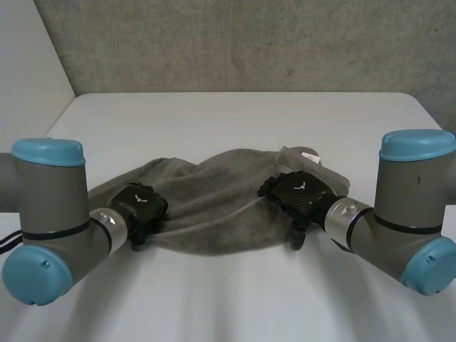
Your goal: Fold the towel.
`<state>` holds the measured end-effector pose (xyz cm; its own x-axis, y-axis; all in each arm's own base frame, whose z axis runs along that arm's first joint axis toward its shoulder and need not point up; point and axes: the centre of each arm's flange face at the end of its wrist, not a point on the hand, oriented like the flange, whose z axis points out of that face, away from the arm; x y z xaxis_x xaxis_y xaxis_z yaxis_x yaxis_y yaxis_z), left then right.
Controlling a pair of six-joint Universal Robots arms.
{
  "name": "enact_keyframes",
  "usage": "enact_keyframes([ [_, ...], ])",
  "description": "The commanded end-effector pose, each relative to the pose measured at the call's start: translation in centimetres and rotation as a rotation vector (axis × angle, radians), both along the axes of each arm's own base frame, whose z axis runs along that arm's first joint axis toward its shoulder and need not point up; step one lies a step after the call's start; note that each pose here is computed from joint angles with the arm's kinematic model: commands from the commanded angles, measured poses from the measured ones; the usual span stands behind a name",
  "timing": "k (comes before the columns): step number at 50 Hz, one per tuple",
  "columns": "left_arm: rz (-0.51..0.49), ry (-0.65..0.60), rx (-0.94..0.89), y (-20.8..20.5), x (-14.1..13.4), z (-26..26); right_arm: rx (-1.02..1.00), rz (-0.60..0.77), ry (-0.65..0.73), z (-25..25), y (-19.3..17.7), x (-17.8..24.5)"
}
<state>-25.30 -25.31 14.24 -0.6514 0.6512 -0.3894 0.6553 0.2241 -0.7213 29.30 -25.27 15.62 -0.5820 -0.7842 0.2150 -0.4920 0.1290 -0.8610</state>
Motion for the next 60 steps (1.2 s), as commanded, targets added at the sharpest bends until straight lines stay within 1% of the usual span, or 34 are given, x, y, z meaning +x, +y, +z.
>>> enact_keyframes([
  [1,0.0,-0.003,0.005,-0.2,-0.1,-0.7,-0.016,0.004,-0.014,0.5,-0.4,0.2],
  [11,0.009,0.008,0.006,0.5,0.4,-0.2,-0.074,-0.006,-0.041,1.8,-3.6,1.5],
  [13,0.011,0.016,-0.004,0.7,0.5,0.3,-0.091,-0.016,-0.045,2.1,-5.4,2.0],
  [17,0.025,0.041,-0.022,1.3,0.9,1.0,-0.089,-0.015,-0.037,1.9,-6.8,2.5],
  [19,0.03,0.055,-0.035,1.5,0.9,1.3,-0.074,-0.013,-0.021,1.3,-8.0,2.8],
  [22,0.033,0.072,-0.056,1.8,1.0,1.6,-0.073,-0.012,-0.005,1.0,-8.6,2.8],
  [26,0.032,0.08,-0.076,2.0,1.1,1.8,-0.116,0.0,0.043,-0.2,-9.9,3.0],
  [31,0.034,0.081,-0.077,2.0,1.1,1.8,-0.157,-0.042,0.104,-1.1,-10.9,2.8],
  [41,0.035,0.087,-0.09,1.7,1.1,1.9,-0.151,-0.04,0.12,-1.4,-10.6,2.7],
  [49,0.037,0.085,-0.087,1.7,1.2,1.8,-0.181,-0.036,0.118,1.3,-9.1,2.0],
  [51,0.037,0.085,-0.089,1.7,1.2,1.9,-0.209,-0.047,0.105,3.1,-8.2,1.2],
  [53,0.037,0.087,-0.089,1.8,1.2,1.9,-0.211,-0.058,0.104,3.6,-7.8,0.5],
  [54,0.037,0.087,-0.089,1.8,1.2,1.9,-0.204,-0.077,0.11,3.7,-7.5,-0.6],
  [55,0.036,0.088,-0.09,2.0,1.2,2.0,-0.204,-0.077,0.11,3.7,-7.5,-0.6],
  [56,0.036,0.088,-0.09,2.0,1.2,2.0,-0.191,-0.1,0.12,3.7,-7.2,-1.8],
  [57,0.036,0.087,-0.088,2.1,1.3,1.9,-0.191,-0.1,0.12,3.7,-7.2,-1.8],
  [59,0.036,0.086,-0.085,2.2,1.3,1.9,-0.158,-0.116,0.151,3.1,-6.3,-3.8],
  [60,0.036,0.085,-0.083,2.2,1.3,1.9,-0.158,-0.117,0.152,3.1,-6.3,-3.8],
])
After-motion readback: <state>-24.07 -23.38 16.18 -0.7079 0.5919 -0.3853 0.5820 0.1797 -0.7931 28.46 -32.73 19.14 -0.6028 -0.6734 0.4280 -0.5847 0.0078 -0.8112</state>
